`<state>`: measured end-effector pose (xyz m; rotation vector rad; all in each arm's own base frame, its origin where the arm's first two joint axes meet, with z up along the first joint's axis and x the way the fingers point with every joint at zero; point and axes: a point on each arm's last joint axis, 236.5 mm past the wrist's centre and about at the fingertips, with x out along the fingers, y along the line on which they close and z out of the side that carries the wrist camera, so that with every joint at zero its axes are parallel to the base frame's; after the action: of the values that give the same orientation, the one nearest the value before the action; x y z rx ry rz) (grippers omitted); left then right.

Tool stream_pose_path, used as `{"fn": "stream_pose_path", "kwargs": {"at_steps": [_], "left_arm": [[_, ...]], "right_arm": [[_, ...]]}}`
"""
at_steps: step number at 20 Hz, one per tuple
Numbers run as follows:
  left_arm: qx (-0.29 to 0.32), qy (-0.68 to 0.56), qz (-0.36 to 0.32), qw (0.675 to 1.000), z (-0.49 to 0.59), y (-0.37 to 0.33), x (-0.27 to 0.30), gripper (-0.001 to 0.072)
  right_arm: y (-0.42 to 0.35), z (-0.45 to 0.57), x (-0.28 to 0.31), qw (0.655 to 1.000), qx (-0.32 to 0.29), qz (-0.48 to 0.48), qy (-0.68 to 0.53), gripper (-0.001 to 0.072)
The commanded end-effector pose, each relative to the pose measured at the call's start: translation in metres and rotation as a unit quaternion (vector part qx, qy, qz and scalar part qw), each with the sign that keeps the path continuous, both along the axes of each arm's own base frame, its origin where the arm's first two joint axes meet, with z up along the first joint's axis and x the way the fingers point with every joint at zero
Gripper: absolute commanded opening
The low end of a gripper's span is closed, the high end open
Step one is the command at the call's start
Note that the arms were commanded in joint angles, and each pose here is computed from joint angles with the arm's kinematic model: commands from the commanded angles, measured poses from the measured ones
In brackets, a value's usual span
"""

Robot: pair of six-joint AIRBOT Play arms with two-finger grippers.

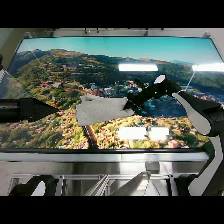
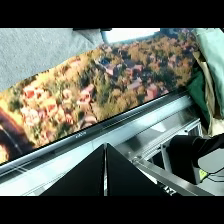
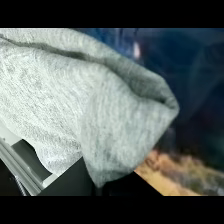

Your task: Fold the shirts.

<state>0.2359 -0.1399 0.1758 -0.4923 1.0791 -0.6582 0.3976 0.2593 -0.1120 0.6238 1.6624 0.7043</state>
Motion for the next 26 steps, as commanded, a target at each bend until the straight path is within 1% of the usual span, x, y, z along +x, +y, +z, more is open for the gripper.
{"fn": "stream_pose_path", "kwargs": {"at_steps": [1, 2, 3, 5, 7, 9, 11, 12, 14, 15, 16, 18, 19, 20, 21, 22, 24, 26], "left_arm": [[0.000, 0.002, 0.000, 1.000, 0.000, 0.000, -0.002, 0.0023], [0.000, 0.002, 0.000, 1.000, 0.000, 0.000, -0.002, 0.0023], [0.000, 0.002, 0.000, 1.000, 0.000, 0.000, -0.002, 0.0023], [0.000, 0.002, 0.000, 1.000, 0.000, 0.000, -0.001, 0.0023], [0.001, 0.000, -0.002, 1.000, 0.000, 0.000, -0.001, 0.0023], [0.004, -0.006, -0.008, 1.000, 0.000, 0.000, -0.002, 0.0023], [0.007, -0.013, -0.015, 1.000, 0.000, 0.000, -0.002, 0.0023], [0.009, -0.017, -0.020, 1.000, 0.000, 0.000, -0.002, 0.0023], [0.010, -0.019, -0.021, 1.000, 0.000, 0.000, -0.002, 0.0023], [0.010, -0.019, -0.021, 1.000, 0.000, 0.000, -0.002, 0.0023], [0.011, -0.021, -0.023, 0.999, 0.000, 0.000, -0.002, 0.0023], [0.011, -0.021, -0.023, 0.999, 0.000, 0.000, -0.002, 0.0023], [0.011, -0.021, -0.023, 0.999, 0.000, 0.000, -0.002, 0.0023], [0.011, -0.020, -0.024, 0.999, 0.000, -0.001, -0.003, 0.0023], [0.011, -0.019, -0.026, 0.999, -0.001, -0.001, -0.004, 0.0023], [0.011, -0.018, -0.028, 0.999, -0.001, -0.001, -0.004, 0.0023], [0.010, -0.020, -0.037, 0.999, -0.001, -0.007, -0.006, 0.0023], [0.009, -0.028, -0.052, 0.998, 0.001, -0.016, -0.008, 0.0023]], "right_arm": [[-0.005, 0.028, 0.010, 1.000, 0.015, -0.017, -0.005, 0.0015], [-0.020, 0.045, 0.021, 0.999, 0.007, -0.032, -0.013, 0.0015], [-0.048, 0.064, 0.034, 0.998, -0.014, -0.053, -0.024, 0.0015], [-0.126, 0.106, 0.058, 0.988, -0.085, -0.111, -0.059, 0.0014], [-0.224, 0.154, 0.068, 0.961, -0.162, -0.207, -0.090, 0.0015], [-0.313, 0.195, 0.052, 0.920, -0.209, -0.317, -0.095, 0.0015], [-0.385, 0.214, 0.007, 0.884, -0.247, -0.392, -0.055, 0.0015], [-0.415, 0.215, -0.026, 0.868, -0.275, -0.412, -0.016, 0.0015], [-0.465, 0.208, -0.101, 0.829, -0.350, -0.428, 0.084, 0.0015], [-0.493, 0.208, -0.130, 0.807, -0.386, -0.434, 0.105, 0.0015], [-0.512, 0.210, -0.151, 0.786, -0.408, -0.450, 0.117, 0.0015], [-0.551, 0.220, -0.200, 0.728, -0.460, -0.485, 0.152, 0.0015], [-0.567, 0.223, -0.225, 0.710, -0.483, -0.484, 0.168, 0.0014], [-0.577, 0.224, -0.246, 0.692, -0.492, -0.494, 0.186, 0.0015], [-0.581, 0.221, -0.262, 0.676, -0.482, -0.518, 0.204, 0.0015], [-0.584, 0.215, -0.278, 0.668, -0.470, -0.532, 0.223, 0.0015], [-0.581, 0.198, -0.301, 0.662, -0.450, -0.540, 0.259, 0.0015], [-0.569, 0.177, -0.313, 0.667, -0.416, -0.545, 0.291, 0.0016]]}}
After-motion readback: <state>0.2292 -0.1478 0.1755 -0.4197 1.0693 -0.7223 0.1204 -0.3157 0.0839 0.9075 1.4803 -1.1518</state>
